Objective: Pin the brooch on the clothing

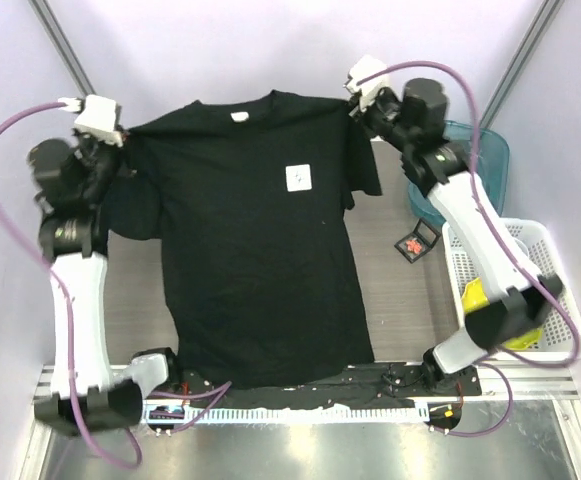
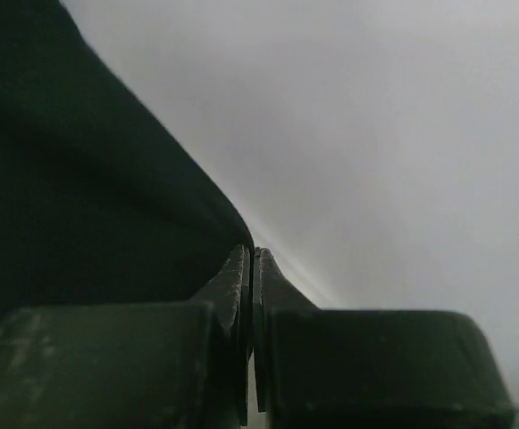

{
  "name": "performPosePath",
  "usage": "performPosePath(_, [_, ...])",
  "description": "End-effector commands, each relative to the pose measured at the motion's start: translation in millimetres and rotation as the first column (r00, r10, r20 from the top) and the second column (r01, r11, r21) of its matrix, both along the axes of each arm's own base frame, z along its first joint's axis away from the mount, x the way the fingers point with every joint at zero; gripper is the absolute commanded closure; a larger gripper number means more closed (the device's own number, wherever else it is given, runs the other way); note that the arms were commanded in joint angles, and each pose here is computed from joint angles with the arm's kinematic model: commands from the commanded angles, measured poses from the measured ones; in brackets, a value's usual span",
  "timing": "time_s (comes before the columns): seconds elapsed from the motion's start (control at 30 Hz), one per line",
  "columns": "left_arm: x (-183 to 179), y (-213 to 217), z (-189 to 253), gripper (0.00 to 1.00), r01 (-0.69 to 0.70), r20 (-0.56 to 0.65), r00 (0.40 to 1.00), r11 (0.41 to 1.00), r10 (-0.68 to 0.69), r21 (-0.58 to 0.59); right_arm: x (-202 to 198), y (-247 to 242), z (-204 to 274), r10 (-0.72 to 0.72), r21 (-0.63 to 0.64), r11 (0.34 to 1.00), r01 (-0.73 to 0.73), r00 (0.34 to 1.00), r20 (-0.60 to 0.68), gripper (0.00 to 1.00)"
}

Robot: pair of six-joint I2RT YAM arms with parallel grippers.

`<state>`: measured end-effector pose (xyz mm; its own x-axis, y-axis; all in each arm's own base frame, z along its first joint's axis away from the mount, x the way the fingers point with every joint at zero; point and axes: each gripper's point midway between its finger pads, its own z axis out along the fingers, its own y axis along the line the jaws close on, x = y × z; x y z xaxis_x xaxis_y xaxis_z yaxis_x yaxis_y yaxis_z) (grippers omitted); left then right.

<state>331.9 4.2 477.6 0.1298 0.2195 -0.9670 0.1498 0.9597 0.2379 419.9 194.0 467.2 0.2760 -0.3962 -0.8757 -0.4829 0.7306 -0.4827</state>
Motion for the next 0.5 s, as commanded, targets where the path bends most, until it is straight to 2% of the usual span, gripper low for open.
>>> performPosePath(0.0, [82, 14, -83, 1.00, 0.004, -0.144, 0.990, 1.000, -0.006, -0.012, 80, -13, -94, -0.077, -0.025, 0.997, 0.074, 0.981, -0.181, 0.95])
performPosePath(0.03, [101, 19, -101, 1.00, -0.001, -0.173, 0.985, 1.000, -0.001, -0.011, 93, -14, -117, -0.103, -0.060, 0.994, 0.092, 0.971, -0.216, 0.88])
performPosePath(0.07, [129, 24, -142, 1.00, -0.007, -0.257, 0.966, 1.000, 0.002, -0.017, 107, -13, -122, -0.122, -0.067, 0.992, 0.109, 0.967, -0.225, 0.73])
performPosePath(0.1, [148, 32, -160, 1.00, -0.031, -0.289, 0.957, 0.999, 0.025, -0.016, 136, -13, -180, -0.178, -0.128, 0.981, 0.144, 0.931, -0.318, 0.41])
performPosePath(0.13, [160, 37, -180, 0.96, -0.045, -0.340, 0.940, 0.999, 0.038, -0.013, 144, -19, -208, -0.225, -0.172, 0.970, 0.170, 0.894, -0.388, 0.30])
performPosePath(0.17, [180, 44, -229, 0.86, -0.059, -0.447, 0.893, 0.998, 0.046, -0.014, 161, -22, -193, -0.255, -0.164, 0.964, 0.207, 0.893, -0.372, 0.20])
performPosePath(0.2, [188, 49, -227, 0.64, -0.080, -0.480, 0.875, 0.997, 0.064, -0.012, 176, -27, -234, -0.296, -0.210, 0.952, 0.224, 0.847, -0.441, 0.18])
performPosePath(0.23, [192, 57, -239, 0.57, -0.121, -0.520, 0.848, 0.993, 0.103, -0.001, 172, -34, -249, -0.315, -0.214, 0.948, 0.237, 0.796, -0.516, 0.17])
performPosePath(0.27, [196, 60, -248, 0.50, -0.139, -0.549, 0.828, 0.990, 0.116, 0.000, 179, -44, -232, -0.322, -0.187, 0.947, 0.262, 0.799, -0.508, 0.15])
performPosePath(0.3, [197, 63, -258, 0.29, -0.148, -0.571, 0.812, 0.989, 0.124, 0.004, 178, -47, -237, -0.325, -0.191, 0.946, 0.263, 0.784, -0.528, 0.14])
performPosePath(0.33, [195, 63, -262, 0.19, -0.143, -0.578, 0.808, 0.990, 0.118, 0.002, 170, -50, -240, -0.314, -0.198, 0.949, 0.245, 0.768, -0.558, 0.13])
performPosePath(0.47, [181, 54, -273, 0.16, -0.113, -0.610, 0.789, 0.993, 0.076, -0.023, 141, -55, -256, -0.284, -0.230, 0.957, 0.176, 0.727, -0.625, 0.14])
